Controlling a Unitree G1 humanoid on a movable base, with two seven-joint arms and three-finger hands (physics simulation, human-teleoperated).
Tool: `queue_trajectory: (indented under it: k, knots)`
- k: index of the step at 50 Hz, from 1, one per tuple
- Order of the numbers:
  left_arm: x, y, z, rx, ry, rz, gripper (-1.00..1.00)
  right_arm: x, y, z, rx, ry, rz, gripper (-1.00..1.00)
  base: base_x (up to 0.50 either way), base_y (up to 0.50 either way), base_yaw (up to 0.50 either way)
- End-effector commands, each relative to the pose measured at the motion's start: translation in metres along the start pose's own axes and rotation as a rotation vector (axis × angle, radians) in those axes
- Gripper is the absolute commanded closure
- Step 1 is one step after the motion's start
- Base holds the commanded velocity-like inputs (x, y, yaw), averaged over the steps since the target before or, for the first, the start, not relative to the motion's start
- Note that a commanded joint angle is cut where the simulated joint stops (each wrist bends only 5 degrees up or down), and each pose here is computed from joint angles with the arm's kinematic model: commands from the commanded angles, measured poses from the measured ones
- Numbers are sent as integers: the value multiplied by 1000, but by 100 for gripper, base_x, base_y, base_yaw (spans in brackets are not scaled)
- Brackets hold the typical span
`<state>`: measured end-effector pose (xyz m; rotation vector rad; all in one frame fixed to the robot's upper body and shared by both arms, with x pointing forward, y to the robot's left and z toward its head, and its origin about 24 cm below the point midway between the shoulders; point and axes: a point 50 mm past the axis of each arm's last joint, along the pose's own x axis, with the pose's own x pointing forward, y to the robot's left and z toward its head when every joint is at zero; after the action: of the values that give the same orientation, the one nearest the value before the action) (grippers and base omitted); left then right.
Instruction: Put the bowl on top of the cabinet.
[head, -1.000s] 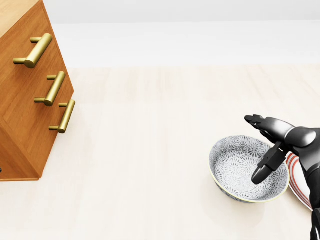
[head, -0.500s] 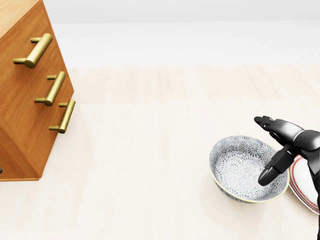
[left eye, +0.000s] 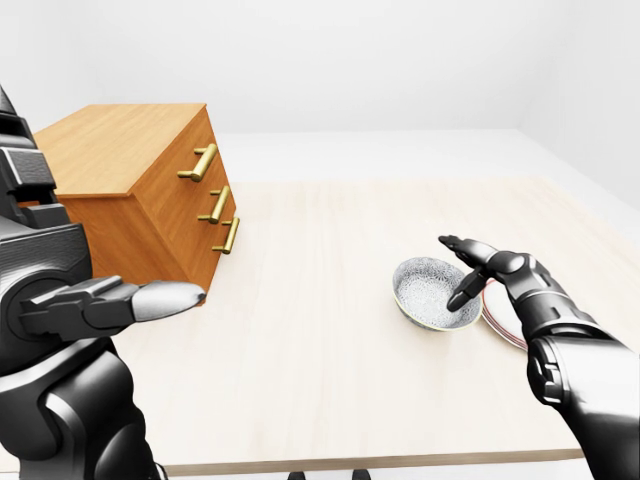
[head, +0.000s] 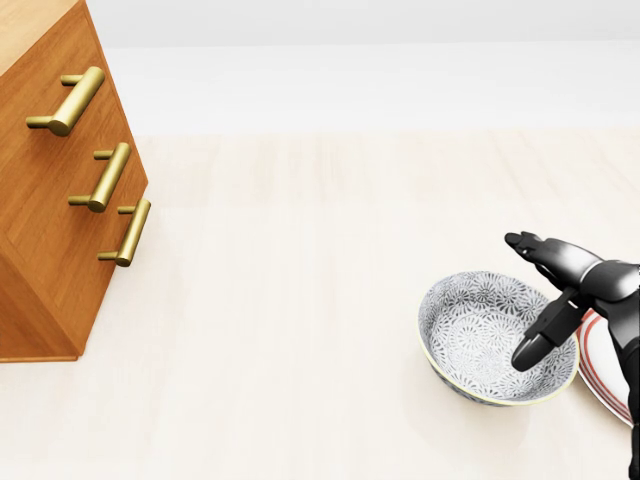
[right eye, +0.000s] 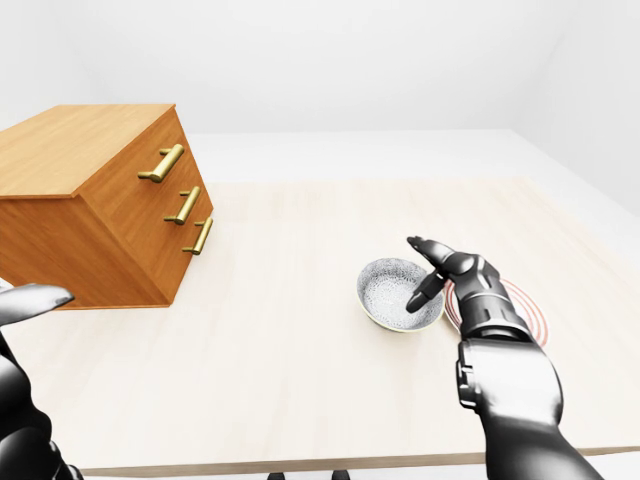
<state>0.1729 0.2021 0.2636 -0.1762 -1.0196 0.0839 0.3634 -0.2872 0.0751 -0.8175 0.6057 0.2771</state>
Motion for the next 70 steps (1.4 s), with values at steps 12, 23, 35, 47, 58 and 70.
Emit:
queue_trajectory:
  k: [12,23,35,47,58,70]
  knots:
    - [1,1,3,-7,-14,4,-100,1,2,10,-65,7,62,-100,0,0,0]
    - [1,2,3,-6,-8,5,-100,2,7,8,-112,36,112,-100,0,0,0]
    - [1,2,5,-8,-15,5,-100,4,14,1,-216,104,136,-100,0,0,0]
    - [0,3,4,-8,-6,9,-100,4,11,8,-197,78,135,-100,0,0,0]
    - [-1,3,4,-7,-5,7,-100,4,10,12,-163,49,141,100,0,0,0]
    - [-1,4,6,-10,-11,7,-100,2,6,20,-124,11,144,100,0,0,0]
